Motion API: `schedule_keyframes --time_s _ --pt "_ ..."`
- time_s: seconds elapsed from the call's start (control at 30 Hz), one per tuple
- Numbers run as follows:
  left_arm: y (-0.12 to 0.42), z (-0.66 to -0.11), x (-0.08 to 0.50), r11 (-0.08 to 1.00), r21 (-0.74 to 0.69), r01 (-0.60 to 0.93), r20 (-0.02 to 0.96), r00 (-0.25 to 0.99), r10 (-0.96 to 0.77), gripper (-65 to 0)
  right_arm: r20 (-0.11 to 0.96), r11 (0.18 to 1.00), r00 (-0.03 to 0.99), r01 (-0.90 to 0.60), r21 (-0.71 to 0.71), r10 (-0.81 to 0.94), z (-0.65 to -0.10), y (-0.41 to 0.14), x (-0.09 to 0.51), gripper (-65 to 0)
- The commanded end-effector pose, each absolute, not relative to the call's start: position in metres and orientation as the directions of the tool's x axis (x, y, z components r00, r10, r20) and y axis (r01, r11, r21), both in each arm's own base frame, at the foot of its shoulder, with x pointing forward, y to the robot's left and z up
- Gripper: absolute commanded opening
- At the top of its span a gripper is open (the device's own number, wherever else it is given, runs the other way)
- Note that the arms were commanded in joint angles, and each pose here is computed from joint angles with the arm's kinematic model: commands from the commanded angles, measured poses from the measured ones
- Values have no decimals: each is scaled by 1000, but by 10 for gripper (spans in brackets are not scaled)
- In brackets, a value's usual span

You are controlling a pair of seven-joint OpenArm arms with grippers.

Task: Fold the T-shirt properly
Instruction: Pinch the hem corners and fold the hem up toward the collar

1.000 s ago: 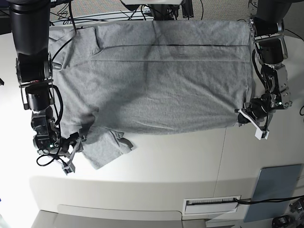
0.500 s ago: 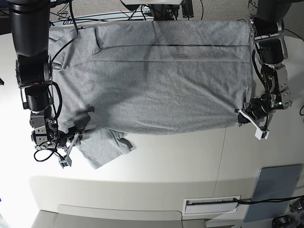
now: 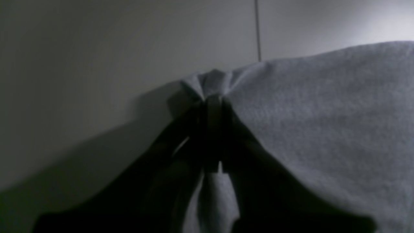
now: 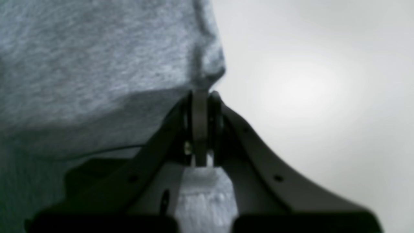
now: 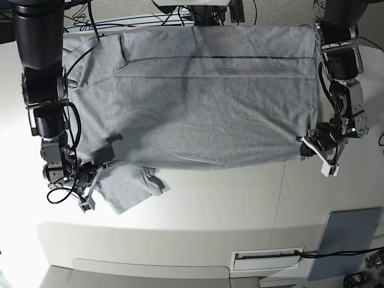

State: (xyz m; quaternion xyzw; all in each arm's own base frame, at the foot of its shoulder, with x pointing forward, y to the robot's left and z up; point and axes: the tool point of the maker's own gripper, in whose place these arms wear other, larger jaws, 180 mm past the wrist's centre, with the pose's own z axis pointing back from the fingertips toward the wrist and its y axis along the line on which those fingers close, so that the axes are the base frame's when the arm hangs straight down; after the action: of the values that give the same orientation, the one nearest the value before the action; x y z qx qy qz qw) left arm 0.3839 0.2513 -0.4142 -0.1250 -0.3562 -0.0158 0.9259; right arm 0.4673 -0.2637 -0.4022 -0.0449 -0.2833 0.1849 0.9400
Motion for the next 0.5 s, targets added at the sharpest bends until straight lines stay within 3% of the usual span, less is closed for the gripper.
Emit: schedule_keyframes --time_s 0.0,0.23,0.47 --pt "258 -387 402 970 -201 135 725 686 55 -650 566 924 730 -301 -238 383 -368 -276 489 -650" --pt "250 -366 393 972 -146 181 774 633 -2 -650 590 901 685 -272 -338 428 -334 -309 477 -650" --pt "234 -360 367 960 -179 217 799 601 13 -650 520 811 650 -280 -513 554 -320 -326 438 -650"
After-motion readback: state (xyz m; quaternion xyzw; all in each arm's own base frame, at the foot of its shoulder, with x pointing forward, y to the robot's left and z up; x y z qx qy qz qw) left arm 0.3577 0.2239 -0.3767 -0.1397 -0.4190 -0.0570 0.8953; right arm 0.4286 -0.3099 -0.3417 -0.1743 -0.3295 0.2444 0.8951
